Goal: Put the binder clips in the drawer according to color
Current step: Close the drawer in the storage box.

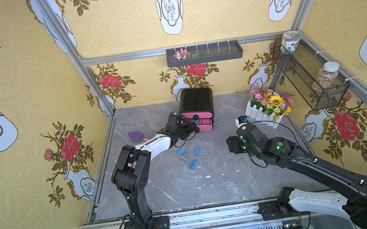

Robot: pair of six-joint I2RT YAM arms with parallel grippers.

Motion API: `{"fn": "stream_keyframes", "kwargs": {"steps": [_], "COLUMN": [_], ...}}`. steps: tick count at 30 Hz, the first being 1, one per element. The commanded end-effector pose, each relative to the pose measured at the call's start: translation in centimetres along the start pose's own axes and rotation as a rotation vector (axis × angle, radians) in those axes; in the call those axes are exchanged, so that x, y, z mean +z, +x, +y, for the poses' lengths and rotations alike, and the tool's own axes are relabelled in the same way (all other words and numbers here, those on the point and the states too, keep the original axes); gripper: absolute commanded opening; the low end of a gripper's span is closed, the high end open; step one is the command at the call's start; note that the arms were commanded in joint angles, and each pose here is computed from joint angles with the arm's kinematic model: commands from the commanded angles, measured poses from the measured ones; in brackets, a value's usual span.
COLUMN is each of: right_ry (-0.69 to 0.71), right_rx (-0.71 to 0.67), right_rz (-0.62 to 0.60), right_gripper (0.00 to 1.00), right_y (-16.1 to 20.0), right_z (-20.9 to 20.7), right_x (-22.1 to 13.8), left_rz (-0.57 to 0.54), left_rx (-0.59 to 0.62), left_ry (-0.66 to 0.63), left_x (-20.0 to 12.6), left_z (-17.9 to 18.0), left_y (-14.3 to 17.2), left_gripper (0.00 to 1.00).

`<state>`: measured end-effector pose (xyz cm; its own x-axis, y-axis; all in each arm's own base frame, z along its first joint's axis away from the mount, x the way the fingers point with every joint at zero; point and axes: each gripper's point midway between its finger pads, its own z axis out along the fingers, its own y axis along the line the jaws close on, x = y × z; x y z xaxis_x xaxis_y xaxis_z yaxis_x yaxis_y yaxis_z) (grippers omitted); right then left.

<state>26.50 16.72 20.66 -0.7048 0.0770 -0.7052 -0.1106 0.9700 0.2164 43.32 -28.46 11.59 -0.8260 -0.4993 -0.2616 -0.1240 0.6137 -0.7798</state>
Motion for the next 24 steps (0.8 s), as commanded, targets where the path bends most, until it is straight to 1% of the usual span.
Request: {"fn": "stream_keyframes", "kwargs": {"steps": [1, 6, 12, 18, 20, 24], "right_ry": [0.024, 0.031, 0.036, 0.041, 0.046, 0.032], "right_rx": [0.008, 0.003, 0.0, 0.007, 0.007, 0.012], "right_rz": [-0.013, -0.006, 0.009, 0.018, 0.024, 0.03], "right_gripper": [0.7, 0.71, 0.71, 0.71, 0.71, 0.71], "right_y": [-0.2, -0.1, 0.3, 0.8, 1.1, 1.5], "right_z": [-0.5, -0.7, -0.7, -0.9, -1.1, -0.9], "right_x": [-0.2, 0.0, 0.4, 0.8, 0.9, 1.5], "left_rz": [-0.01, -0.043, -0.084, -0.078, -0.086, -0.136], "left_rx": [0.04, 0.072, 0.097, 0.108, 0.107, 0.113], "left_ry": [-0.03, -0.016, 0.053, 0.074, 0.081, 0.097], "left_x": [0.6, 0.9, 0.4, 0.7, 0.1, -2.8], "left_z": [0.7, 0.3, -1.2, -1.5, -1.4, -1.6], "left_y": [-0.3, -1.1, -1.8, -1.7, -1.5, -1.1], "left_gripper": [0.27, 0.25, 0.23, 0.23, 0.23, 0.27]}}
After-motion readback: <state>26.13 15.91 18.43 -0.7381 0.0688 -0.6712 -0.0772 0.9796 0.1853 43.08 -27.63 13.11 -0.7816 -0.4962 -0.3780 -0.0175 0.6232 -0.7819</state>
